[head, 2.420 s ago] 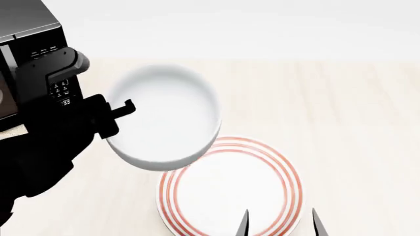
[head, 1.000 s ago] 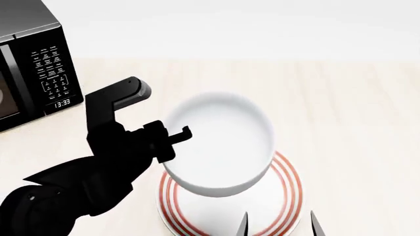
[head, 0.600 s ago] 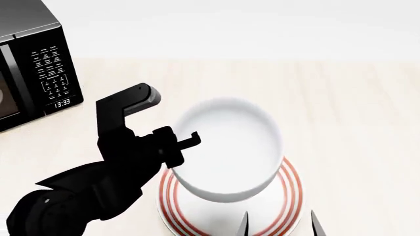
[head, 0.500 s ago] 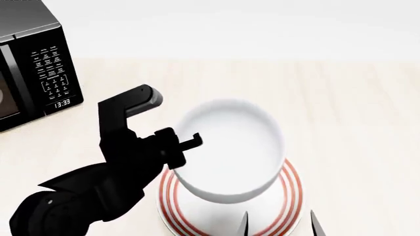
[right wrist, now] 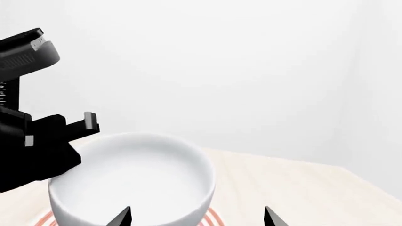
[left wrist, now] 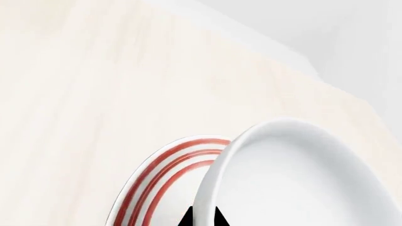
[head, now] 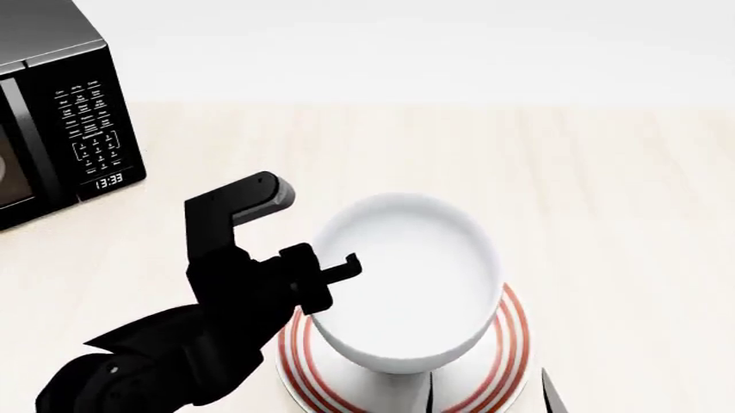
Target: Pick up the white bowl and put it on the plate.
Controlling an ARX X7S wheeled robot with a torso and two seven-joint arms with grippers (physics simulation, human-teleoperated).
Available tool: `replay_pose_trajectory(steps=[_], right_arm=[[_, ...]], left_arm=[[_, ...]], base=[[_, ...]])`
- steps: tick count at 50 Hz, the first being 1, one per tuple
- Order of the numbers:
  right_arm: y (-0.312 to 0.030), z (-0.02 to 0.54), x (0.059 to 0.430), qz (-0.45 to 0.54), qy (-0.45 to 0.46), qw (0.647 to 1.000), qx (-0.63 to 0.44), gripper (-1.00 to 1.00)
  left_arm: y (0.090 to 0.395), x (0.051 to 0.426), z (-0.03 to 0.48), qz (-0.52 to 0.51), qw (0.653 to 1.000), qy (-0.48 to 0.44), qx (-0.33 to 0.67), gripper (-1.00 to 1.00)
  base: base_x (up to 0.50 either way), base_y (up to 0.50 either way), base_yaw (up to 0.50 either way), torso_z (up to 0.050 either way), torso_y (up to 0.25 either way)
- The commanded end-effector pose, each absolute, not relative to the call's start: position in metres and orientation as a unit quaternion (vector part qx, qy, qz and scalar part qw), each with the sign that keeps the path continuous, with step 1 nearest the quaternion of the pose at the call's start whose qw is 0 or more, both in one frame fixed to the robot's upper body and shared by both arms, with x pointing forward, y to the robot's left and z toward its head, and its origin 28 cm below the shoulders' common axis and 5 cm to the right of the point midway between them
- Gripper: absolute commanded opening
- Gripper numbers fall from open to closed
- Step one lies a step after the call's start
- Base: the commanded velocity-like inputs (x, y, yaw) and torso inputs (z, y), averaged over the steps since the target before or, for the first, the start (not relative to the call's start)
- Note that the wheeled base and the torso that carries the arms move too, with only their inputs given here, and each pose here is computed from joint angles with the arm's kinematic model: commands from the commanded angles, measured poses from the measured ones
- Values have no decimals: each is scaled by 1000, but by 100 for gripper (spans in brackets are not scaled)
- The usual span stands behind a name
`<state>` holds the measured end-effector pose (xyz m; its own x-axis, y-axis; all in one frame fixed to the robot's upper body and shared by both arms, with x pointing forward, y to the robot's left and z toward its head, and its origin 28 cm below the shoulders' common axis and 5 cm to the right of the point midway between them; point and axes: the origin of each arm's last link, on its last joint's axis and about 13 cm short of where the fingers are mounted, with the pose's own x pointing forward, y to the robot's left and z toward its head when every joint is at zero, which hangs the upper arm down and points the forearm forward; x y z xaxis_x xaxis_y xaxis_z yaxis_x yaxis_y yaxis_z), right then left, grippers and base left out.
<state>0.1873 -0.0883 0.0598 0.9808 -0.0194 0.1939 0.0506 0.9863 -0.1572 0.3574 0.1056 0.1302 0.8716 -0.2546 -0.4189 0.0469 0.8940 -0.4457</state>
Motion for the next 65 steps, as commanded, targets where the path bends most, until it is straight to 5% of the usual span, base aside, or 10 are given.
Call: replay_pose_trajectory(steps=[1,65], right_arm=[[-88,59,187,-16,-95,992,-81,100],[-88,58,188,-14,-94,992,-79,100]], left_arm=[[105,359,128,-81,944,229,-222,-100],[102,363,90,-69,940,266,-200,-100]], base=[[0,0,0,0,0],[0,0,0,0,0]])
